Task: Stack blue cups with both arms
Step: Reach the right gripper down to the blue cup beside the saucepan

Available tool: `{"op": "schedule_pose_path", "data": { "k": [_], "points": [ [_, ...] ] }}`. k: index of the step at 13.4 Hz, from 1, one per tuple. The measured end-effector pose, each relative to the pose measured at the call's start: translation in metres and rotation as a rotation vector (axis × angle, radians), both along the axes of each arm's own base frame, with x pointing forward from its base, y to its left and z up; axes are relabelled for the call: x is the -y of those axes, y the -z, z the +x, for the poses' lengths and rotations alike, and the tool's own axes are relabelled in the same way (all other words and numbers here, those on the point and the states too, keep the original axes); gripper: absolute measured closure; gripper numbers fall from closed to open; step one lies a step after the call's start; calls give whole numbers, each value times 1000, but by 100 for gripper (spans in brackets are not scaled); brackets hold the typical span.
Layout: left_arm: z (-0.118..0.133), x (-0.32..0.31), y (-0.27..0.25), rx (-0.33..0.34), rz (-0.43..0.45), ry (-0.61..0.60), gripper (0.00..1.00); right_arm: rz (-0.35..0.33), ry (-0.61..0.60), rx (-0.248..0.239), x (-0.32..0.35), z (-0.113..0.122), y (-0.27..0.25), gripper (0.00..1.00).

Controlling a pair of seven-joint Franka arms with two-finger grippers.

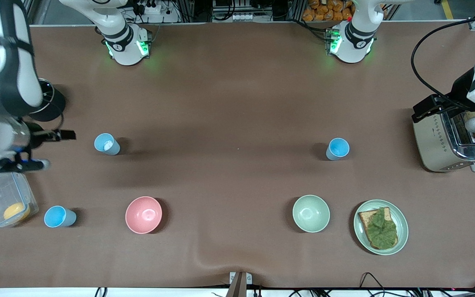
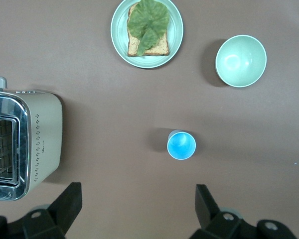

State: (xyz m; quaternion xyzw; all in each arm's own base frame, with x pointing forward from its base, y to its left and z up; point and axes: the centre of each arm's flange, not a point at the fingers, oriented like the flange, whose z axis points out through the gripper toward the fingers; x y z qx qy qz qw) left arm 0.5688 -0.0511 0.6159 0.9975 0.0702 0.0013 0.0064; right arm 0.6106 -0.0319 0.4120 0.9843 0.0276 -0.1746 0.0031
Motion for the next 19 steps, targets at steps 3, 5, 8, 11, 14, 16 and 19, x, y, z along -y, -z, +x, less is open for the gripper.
{"op": "schedule_pose_path", "data": {
  "k": [3, 5, 8, 11, 14, 16, 19],
  "points": [
    [0, 0, 0, 0, 0, 0, 0, 11, -5, -2, 16, -11, 52, 0],
    [0, 0, 0, 0, 0, 0, 0, 17, -12, -4, 19, -24, 87, 0],
    [0, 0, 0, 0, 0, 0, 0, 28, -29, -9, 24, -41, 120, 0],
    [0, 0, 0, 0, 0, 0, 0, 37, -32, -17, 31, -55, 141, 0],
    [0, 0, 0, 0, 0, 0, 0, 52, -18, -33, 29, -61, 155, 0],
    [0, 0, 0, 0, 0, 1, 0, 63, -8, -43, 28, -62, 164, 0],
    [0, 1, 0, 0, 0, 1, 0, 83, 12, -53, 27, -63, 175, 0]
  ]
}}
